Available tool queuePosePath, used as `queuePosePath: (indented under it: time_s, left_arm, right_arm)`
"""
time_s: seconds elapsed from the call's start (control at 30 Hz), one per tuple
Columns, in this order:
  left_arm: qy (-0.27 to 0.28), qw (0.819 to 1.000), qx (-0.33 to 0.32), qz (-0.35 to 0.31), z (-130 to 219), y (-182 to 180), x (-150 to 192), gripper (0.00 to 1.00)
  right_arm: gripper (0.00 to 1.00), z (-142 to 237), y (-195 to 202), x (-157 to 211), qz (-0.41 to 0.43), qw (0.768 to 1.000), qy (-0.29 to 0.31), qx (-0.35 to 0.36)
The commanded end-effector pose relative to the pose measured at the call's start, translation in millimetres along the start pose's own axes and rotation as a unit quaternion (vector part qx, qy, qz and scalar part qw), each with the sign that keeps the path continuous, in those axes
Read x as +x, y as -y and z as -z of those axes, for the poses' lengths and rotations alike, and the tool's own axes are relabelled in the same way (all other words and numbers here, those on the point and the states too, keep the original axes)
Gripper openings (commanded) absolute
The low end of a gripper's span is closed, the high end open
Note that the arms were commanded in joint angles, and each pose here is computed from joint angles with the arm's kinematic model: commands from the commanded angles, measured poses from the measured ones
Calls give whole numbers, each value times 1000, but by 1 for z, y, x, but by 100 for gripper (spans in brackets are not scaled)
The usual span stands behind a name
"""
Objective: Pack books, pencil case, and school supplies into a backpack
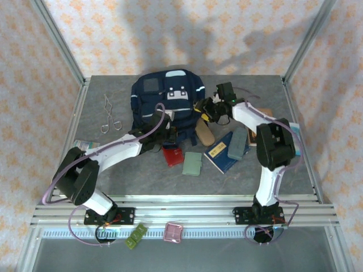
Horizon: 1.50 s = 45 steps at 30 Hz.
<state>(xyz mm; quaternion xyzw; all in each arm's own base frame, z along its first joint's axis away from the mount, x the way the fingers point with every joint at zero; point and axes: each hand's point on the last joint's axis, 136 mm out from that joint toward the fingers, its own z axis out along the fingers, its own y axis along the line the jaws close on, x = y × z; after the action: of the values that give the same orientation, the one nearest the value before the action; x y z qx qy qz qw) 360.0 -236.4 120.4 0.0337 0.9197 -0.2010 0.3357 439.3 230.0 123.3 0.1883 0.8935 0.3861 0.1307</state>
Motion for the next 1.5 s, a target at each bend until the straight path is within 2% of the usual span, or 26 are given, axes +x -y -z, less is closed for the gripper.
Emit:
queuePosePath:
  time_s: [0.0,0.13,0.23,0.43,0.47,0.63,0.87,1.0,1.2,1.27,1.43,1.47]
  left_arm:
    - [1,1000,20,0,-5,24,-22,0]
    - [-48,999,-1,-14,-11,23,-16,0]
    - [-61,998,-1,-20,-11,26,-18,0]
    - [-82,996,36,-12,-12,38,-18,0]
    - [-83,996,43,-6,-12,39,-19,0]
    - [-69,997,41,5,-14,34,-18,0]
    - [-103,988,100,63,-28,39,15,0]
    - [-82,994,49,49,-30,27,20,21]
    - [-46,998,3,32,-29,14,18,25]
    - [-40,999,-17,24,-29,10,18,24]
    - [-16,998,-63,16,-25,-3,16,1]
    - [-12,998,-68,16,-24,-5,15,0]
  right_arm:
    - [54,16,-14,23,-2,1000,-12,-17]
    - [54,12,-8,50,3,999,-42,-8]
    - [53,-2,-5,73,12,998,-65,-1]
    - [50,-25,14,81,-19,998,-67,7]
    - [48,-28,15,82,-23,997,-69,7]
    - [20,-37,16,87,-25,997,-75,4]
    - [19,-38,18,87,-26,997,-74,4]
    - [19,-40,18,88,-27,997,-78,1]
    - [18,-39,16,89,-27,996,-79,-5]
    - [18,-38,15,89,-27,997,-78,-6]
    - [17,-37,12,88,-26,997,-77,-11]
    - [17,-37,12,87,-26,997,-76,-11]
